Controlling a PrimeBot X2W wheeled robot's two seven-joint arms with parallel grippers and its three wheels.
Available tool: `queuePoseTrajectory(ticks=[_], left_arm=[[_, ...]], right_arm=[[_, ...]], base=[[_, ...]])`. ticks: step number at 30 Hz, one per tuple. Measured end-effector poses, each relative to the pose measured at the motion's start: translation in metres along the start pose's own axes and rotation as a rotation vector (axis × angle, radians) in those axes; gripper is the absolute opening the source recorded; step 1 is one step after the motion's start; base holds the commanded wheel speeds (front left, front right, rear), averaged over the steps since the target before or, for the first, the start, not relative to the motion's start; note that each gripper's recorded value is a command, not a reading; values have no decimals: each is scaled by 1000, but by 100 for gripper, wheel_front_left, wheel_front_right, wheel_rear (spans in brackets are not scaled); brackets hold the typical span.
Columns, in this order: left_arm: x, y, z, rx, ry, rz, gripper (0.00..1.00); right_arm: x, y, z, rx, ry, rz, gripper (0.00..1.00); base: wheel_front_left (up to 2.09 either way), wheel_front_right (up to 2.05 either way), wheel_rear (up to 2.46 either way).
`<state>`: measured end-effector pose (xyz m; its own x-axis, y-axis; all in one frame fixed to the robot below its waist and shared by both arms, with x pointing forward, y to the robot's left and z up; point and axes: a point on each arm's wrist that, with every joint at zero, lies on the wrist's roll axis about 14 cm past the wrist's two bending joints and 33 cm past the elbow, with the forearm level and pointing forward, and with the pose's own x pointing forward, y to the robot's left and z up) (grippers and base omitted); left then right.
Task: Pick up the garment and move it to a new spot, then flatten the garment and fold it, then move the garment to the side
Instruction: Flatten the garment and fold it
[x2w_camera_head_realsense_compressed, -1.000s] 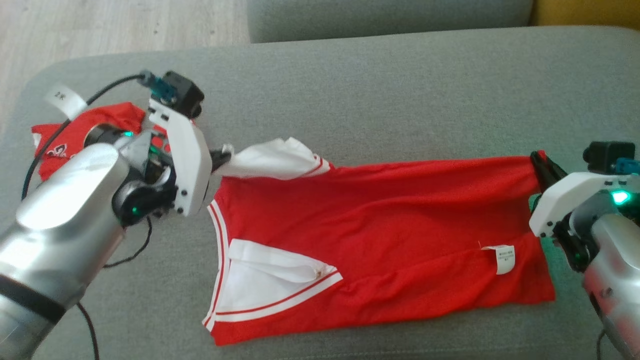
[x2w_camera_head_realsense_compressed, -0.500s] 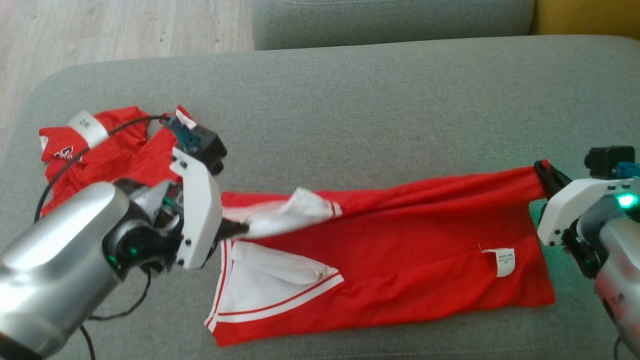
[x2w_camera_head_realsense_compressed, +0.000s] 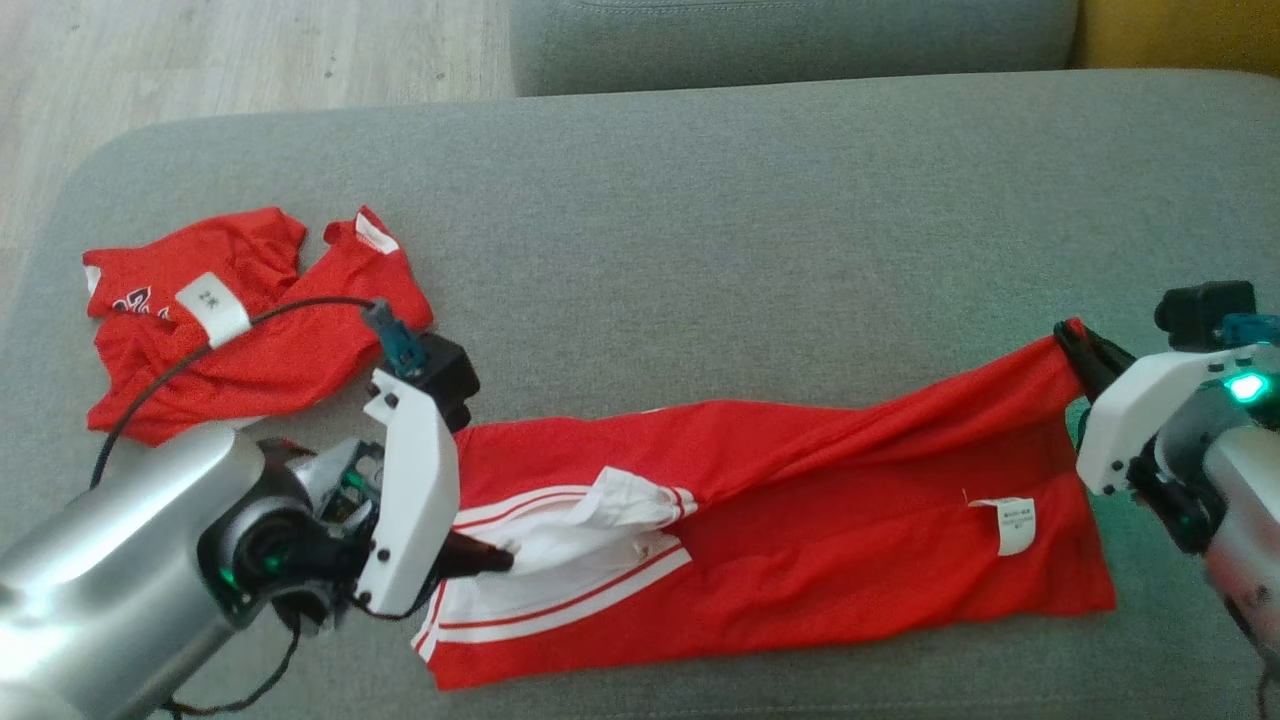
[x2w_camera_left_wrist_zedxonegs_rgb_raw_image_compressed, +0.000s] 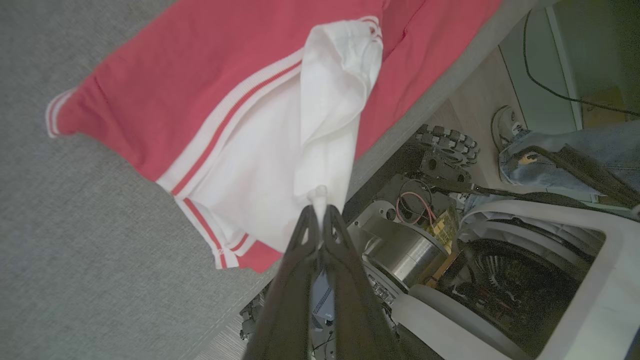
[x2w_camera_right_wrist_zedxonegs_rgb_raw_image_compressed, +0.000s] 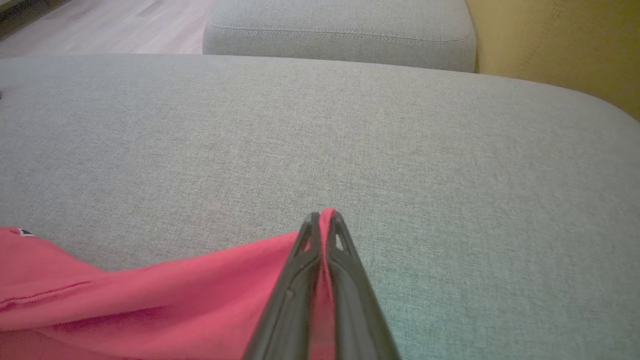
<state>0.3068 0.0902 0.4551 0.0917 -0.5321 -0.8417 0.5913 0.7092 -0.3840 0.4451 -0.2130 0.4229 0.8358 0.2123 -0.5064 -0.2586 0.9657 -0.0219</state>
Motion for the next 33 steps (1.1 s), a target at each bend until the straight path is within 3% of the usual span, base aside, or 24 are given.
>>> queuePoseTrajectory(ticks=[10, 25, 33], left_arm=[[9, -5, -22, -22, 60, -14, 0], [12, -7, -27, -26, 73, -14, 0], [16, -5, -27, -33, 88, -22, 0]], right_arm=[[-10, 7, 4, -10, 38, 74, 0], [-51, 29, -49, 171, 445, 219, 0], [-51, 20, -65, 113, 503, 191, 0]], base=[[0, 0, 0], [0, 0, 0], [0, 0, 0]])
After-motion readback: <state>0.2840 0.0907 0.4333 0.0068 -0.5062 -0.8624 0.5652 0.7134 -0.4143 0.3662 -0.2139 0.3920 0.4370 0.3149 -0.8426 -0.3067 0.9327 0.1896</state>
